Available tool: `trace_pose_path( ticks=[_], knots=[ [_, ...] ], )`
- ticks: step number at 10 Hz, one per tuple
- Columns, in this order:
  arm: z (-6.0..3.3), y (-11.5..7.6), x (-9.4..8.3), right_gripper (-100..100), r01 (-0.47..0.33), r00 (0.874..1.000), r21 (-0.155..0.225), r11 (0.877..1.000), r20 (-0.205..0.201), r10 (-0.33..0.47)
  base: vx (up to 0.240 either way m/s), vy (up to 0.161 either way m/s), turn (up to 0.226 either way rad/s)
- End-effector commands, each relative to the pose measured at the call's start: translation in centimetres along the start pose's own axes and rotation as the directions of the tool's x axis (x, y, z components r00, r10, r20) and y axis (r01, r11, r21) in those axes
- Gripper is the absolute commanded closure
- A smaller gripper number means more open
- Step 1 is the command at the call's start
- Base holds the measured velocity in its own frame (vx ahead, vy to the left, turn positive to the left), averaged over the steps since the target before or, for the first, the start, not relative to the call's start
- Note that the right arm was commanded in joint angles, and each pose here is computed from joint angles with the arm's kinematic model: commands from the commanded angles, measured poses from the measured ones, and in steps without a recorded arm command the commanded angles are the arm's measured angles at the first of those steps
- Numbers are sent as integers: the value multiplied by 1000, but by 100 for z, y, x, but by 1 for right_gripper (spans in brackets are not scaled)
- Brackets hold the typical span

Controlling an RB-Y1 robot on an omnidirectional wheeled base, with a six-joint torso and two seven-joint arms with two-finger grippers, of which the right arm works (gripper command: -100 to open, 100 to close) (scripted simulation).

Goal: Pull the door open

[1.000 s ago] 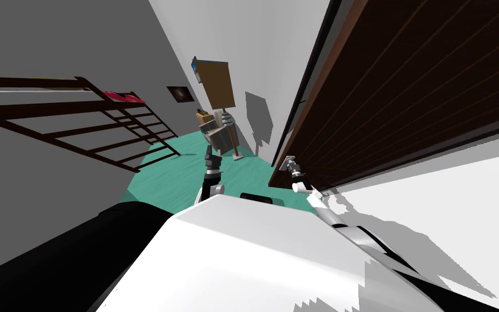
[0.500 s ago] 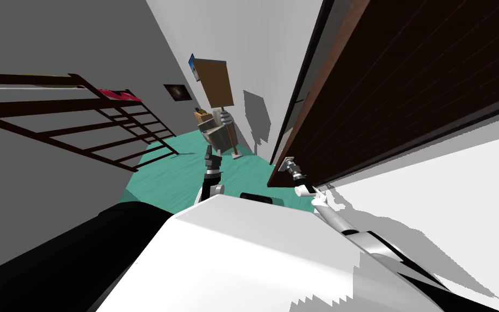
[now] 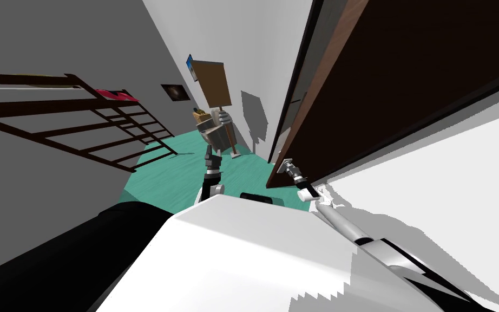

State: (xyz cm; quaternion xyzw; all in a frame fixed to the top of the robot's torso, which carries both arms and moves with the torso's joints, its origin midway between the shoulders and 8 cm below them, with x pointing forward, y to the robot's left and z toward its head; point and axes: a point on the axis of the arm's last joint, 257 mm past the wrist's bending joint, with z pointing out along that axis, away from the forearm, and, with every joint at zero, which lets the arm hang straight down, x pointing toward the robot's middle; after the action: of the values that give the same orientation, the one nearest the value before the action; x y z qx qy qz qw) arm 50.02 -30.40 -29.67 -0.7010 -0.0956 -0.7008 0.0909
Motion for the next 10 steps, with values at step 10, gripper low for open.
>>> trace_pose_path(
  ticks=[10],
  knots=[
    [-742, 138, -96, 100, 34, 999, 104, 994, -16, -32, 23, 12, -43]
  ],
)
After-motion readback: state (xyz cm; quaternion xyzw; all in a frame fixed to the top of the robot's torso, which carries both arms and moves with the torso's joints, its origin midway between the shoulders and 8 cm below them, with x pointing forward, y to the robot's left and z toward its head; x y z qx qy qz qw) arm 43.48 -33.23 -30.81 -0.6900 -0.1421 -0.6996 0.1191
